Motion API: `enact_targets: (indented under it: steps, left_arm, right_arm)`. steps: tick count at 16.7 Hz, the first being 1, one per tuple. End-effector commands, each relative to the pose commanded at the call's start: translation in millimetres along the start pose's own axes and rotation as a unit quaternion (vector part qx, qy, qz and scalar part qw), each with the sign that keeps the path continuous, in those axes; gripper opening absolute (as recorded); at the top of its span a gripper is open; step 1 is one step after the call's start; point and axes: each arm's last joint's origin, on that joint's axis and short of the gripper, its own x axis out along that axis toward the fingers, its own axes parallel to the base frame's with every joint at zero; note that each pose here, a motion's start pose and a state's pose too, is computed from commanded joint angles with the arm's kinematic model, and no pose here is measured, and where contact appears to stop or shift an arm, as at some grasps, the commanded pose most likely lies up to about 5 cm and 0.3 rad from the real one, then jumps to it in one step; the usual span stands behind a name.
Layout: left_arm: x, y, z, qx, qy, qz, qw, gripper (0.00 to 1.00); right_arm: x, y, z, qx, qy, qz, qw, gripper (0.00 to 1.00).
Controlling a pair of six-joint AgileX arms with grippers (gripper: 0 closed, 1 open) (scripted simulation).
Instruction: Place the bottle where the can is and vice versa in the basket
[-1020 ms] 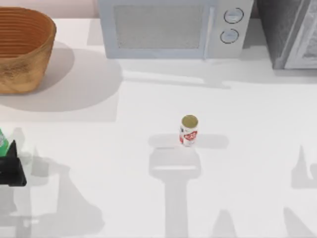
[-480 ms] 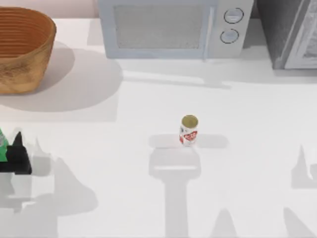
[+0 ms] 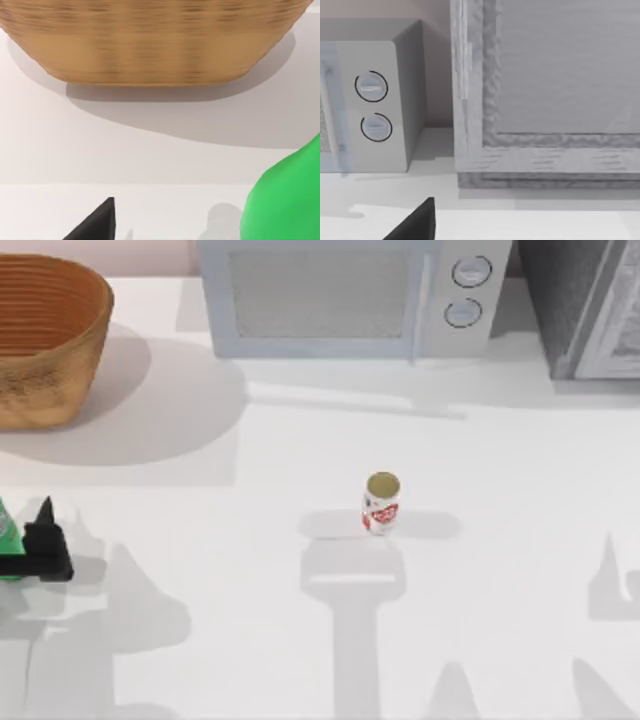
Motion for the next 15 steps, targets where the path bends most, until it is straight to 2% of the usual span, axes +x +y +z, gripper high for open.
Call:
enact_targets:
  steps: [2, 15]
  left_arm:
    - [0.0, 0.0, 0.0, 0.000, 0.000, 0.000, 1.000, 1.00]
    - [0.0, 0.0, 0.0, 0.000, 0.000, 0.000, 1.000, 0.02]
  right_arm:
    - [0.0, 0.0, 0.0, 0.000, 0.000, 0.000, 1.000, 1.00]
    - [0.0, 0.0, 0.0, 0.000, 0.000, 0.000, 1.000, 1.00]
